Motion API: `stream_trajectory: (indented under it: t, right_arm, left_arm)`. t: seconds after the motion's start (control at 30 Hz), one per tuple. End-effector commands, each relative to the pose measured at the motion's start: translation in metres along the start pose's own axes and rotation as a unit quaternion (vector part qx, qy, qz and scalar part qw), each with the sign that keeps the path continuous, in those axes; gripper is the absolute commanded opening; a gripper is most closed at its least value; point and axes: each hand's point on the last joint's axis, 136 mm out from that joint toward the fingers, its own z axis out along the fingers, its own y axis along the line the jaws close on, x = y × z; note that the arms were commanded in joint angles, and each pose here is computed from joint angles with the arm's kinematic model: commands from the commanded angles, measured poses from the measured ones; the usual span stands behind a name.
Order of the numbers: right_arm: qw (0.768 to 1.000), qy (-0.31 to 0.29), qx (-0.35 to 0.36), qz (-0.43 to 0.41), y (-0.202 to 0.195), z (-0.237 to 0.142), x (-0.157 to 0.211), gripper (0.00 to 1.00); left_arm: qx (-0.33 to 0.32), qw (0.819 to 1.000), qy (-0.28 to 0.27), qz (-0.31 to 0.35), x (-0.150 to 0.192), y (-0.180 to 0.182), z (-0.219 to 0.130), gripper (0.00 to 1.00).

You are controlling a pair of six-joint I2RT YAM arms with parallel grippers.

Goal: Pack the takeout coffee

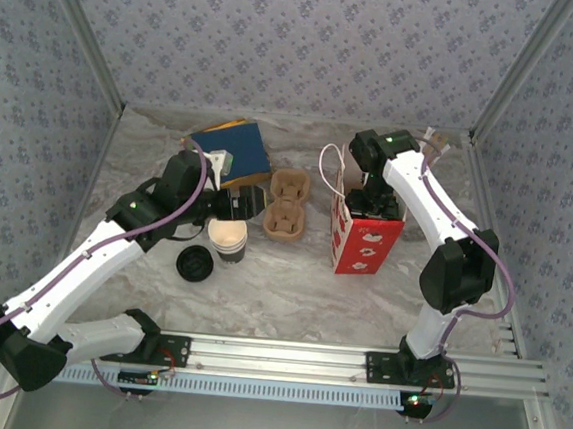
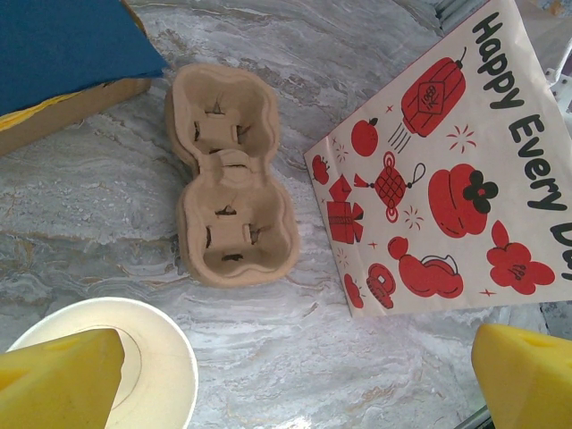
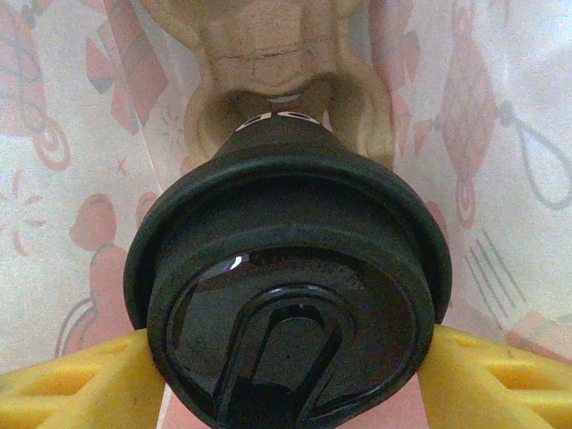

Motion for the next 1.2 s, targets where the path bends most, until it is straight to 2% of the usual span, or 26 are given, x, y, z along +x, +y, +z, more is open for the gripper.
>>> stream_trajectory:
  t: [0.0, 1.17]
  right_arm:
    - [1.000, -0.002, -0.002, -0.007, -0.0038, -0.0085, 0.0037, 0.72]
    - [1.000, 0.000, 0.000, -0.007, -0.0042, -0.0069, 0.0023, 0.72]
  left_arm:
    - [0.004, 1.000, -0.015, -0.003, -0.0096, -0.0046, -0.0082, 1.00]
    - [0.005, 1.000, -0.015, -0.003, -0.0099, -0.0049, -0.0077, 1.00]
